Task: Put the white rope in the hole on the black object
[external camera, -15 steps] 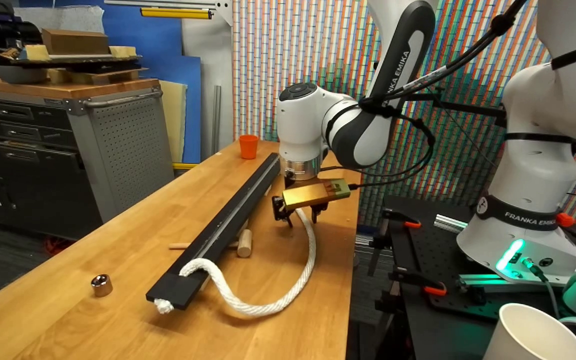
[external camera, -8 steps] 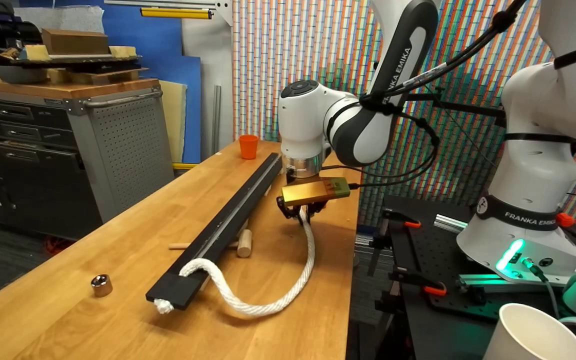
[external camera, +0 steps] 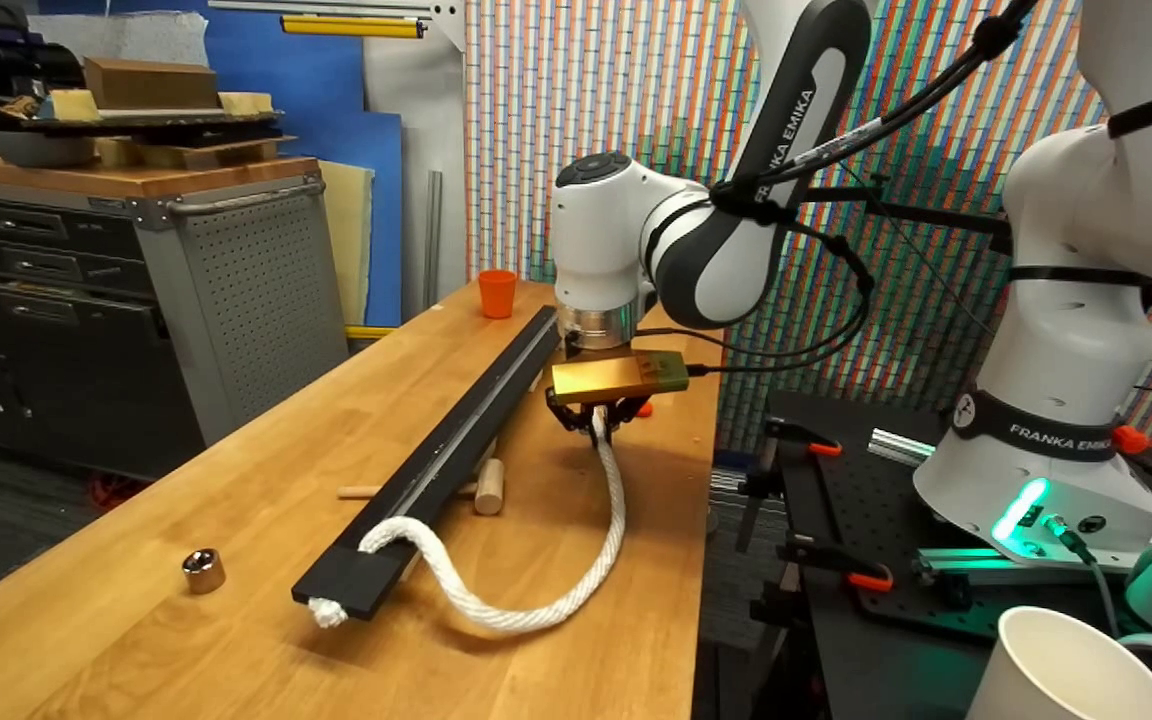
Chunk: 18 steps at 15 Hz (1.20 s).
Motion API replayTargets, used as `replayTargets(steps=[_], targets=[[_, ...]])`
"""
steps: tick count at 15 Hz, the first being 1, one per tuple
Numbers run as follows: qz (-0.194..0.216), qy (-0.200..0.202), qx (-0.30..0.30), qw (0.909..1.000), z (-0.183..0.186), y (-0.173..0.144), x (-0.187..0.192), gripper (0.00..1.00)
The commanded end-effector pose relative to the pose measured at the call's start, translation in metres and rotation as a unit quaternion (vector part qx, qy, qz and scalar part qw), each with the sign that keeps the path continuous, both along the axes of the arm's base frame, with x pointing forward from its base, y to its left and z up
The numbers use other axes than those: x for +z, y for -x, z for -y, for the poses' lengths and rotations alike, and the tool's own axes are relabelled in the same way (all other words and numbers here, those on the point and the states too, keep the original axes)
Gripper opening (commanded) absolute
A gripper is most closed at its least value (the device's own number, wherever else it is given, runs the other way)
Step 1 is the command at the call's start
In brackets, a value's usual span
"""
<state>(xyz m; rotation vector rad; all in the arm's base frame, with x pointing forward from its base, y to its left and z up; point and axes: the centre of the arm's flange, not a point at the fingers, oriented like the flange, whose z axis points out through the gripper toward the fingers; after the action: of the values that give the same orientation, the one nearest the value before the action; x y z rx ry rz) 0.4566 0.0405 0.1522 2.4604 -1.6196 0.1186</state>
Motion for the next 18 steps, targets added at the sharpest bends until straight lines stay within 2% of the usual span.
replayTargets(steps=[1, 9, 18], targets=[[0.005, 0.002, 0.012, 0.9999, -0.006, -0.026, 0.033, 0.04], [0.012, 0.04, 0.029, 0.9987, 0.007, -0.067, 0.079, 0.04], [0.001, 0.08, -0.045, 0.9958, 0.061, -0.102, 0.103, 0.04]])
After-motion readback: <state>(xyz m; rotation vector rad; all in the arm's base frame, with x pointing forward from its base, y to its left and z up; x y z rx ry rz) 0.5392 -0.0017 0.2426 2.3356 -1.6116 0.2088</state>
